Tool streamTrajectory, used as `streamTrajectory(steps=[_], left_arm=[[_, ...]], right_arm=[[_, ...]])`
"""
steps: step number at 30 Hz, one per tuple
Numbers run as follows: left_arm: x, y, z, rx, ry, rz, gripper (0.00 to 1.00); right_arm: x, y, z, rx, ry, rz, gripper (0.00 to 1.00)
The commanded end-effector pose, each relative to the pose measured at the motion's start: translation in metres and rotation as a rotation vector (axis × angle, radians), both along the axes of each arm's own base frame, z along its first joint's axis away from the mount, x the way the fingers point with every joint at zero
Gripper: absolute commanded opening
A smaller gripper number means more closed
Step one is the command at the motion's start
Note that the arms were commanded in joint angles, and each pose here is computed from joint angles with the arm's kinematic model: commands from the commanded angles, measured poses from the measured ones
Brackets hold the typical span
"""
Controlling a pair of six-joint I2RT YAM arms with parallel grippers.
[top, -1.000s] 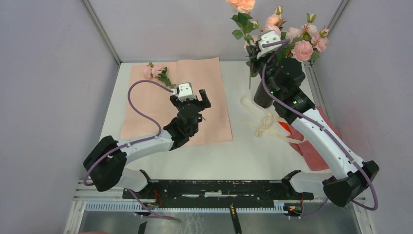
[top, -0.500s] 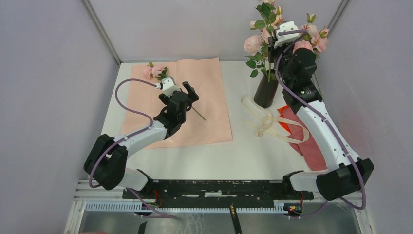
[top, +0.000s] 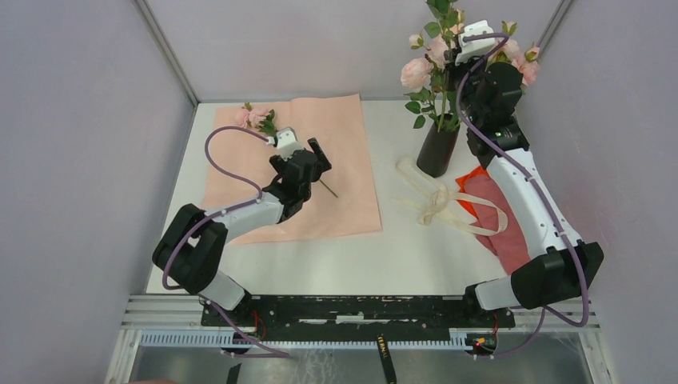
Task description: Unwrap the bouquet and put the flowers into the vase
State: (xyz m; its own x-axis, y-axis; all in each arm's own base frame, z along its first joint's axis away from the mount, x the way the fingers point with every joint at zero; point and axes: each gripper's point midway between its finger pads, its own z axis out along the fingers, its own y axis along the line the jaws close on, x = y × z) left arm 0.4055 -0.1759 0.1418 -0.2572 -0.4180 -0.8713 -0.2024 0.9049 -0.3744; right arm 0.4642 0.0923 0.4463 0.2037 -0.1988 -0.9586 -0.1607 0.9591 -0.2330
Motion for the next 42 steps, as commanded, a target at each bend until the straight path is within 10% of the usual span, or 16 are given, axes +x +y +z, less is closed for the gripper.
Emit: streamTrajectory(steps=[1, 42], left_arm=[[0.014, -0.012, 0.018, -0.071, -0.046, -0.007, 0.96], [0.016, -0.030, -0.009, -0.106, 0.005, -0.072, 0.93]], right_arm=[[-0.015, -0.006, 0.058, 0.035, -0.137, 0.004, 0.00], [-0.016, -0.039, -0.137, 0.096, 0.156, -0.080, 0.00]])
